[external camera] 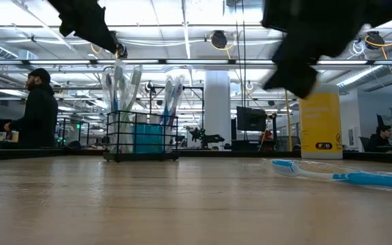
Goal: Pick & Place toothbrushing station
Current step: Put the blue toothbrush into the black wire organizer
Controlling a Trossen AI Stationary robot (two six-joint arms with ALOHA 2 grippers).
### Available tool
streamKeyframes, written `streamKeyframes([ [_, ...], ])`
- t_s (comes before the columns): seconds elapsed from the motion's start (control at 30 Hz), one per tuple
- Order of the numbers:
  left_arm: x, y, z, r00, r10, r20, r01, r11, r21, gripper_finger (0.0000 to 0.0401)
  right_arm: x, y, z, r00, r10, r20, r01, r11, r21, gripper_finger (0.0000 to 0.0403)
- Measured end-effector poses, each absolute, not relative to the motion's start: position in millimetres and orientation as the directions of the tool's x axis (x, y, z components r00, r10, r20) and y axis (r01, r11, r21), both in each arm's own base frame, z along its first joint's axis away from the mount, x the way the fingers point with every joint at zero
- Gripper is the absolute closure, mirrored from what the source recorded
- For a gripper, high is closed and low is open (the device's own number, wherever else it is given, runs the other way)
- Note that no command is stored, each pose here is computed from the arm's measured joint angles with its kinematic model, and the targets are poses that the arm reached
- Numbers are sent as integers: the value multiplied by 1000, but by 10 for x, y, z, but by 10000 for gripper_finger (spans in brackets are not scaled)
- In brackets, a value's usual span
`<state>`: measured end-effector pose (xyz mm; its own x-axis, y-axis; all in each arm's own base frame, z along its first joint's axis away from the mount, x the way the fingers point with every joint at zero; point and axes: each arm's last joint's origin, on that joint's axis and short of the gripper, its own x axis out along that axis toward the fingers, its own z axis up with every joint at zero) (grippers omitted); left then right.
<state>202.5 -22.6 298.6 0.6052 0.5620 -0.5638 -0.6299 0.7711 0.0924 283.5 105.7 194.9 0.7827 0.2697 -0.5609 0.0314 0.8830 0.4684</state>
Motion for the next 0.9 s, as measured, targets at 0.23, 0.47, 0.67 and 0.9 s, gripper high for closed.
streamKeyframes([
  [0.23,2062,-237,2949,599,552,-580,-622,777,98,364,2508,1280,1627,639,209,-740,199,885,422,215],
  [0.47,2086,-248,2928,600,538,-592,-623,779,77,364,2405,1260,1438,663,207,-720,208,872,442,191],
  [0.67,2087,-248,2928,601,537,-592,-624,778,73,364,2403,1188,1282,714,213,-667,193,856,480,174],
  [0.9,2088,-249,2929,602,537,-592,-624,778,72,364,2478,1177,1078,723,199,-662,206,853,481,185],
])
